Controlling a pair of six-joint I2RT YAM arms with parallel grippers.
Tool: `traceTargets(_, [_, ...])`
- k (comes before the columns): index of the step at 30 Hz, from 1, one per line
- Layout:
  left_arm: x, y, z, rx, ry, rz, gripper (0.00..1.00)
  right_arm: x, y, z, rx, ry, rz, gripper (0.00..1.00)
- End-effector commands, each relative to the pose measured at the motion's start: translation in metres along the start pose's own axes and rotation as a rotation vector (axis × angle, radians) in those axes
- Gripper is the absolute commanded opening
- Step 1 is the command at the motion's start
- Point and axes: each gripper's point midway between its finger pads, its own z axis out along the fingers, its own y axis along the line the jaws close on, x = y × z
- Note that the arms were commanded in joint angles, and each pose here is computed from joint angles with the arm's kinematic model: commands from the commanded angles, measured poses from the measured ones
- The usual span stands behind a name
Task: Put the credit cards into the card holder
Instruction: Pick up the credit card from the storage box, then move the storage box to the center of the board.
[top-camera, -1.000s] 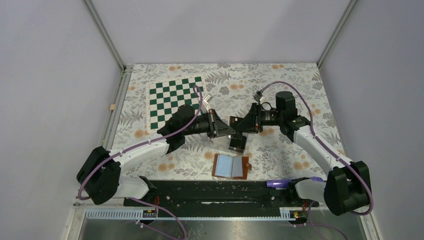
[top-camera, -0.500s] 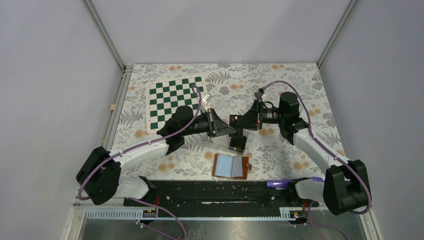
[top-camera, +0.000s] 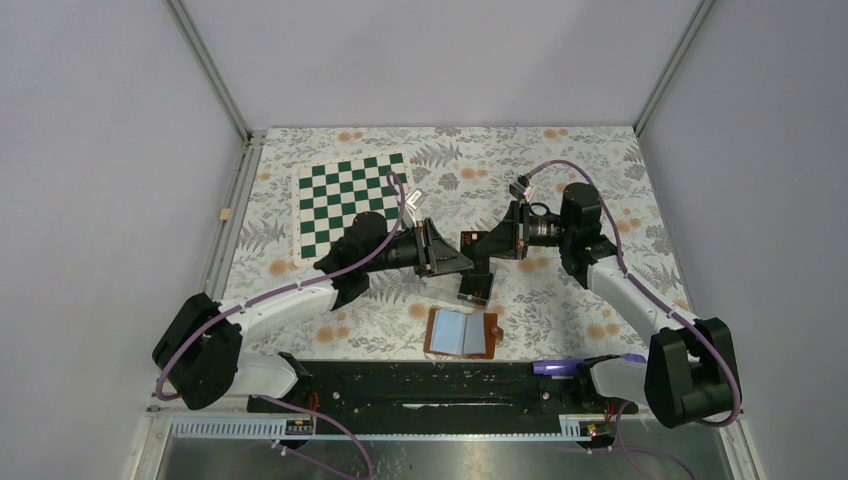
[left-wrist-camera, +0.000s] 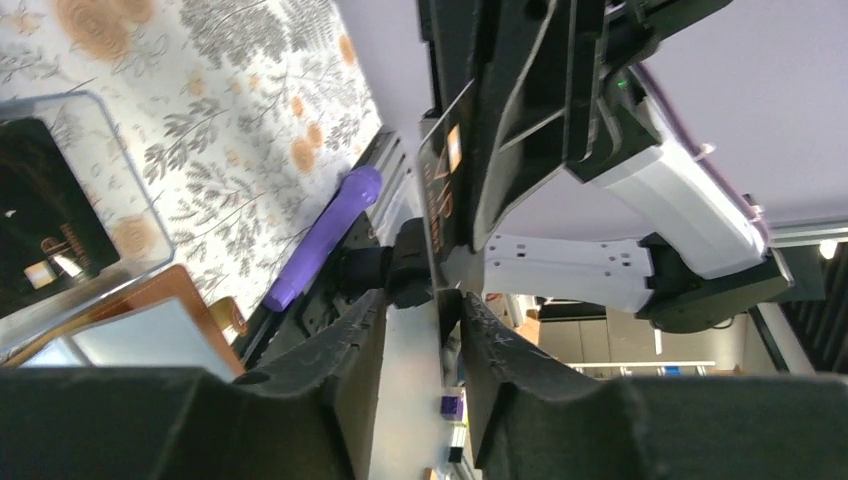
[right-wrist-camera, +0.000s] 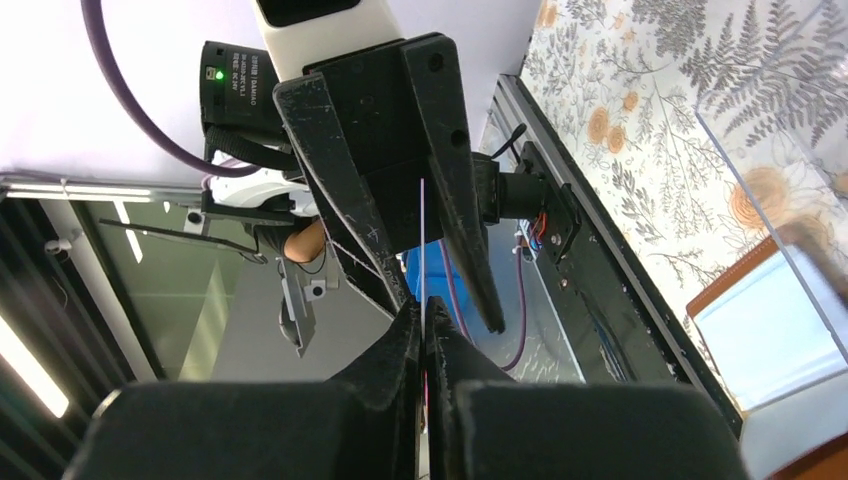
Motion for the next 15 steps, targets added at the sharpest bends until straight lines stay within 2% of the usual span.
traceTargets(1, [0.014, 0.036, -0.007, -0.138, 0.039, 0.026, 0.38, -0.001, 0.001, -0.008, 0.032, -0.011, -0.058, 0.0])
traceTargets(8, [0.053, 0.123, -0.046, -0.499, 0.143, 0.028, 0.4, 0.002, -0.057, -0.027, 0.365, -0.119, -0.021, 0.0])
traceTargets(15, [0.084, 0.176, -0.078, -0.692, 0.208, -0.005, 0.35, 0.026, -0.099, -0.034, 0.482, -0.171, 0.015, 0.0])
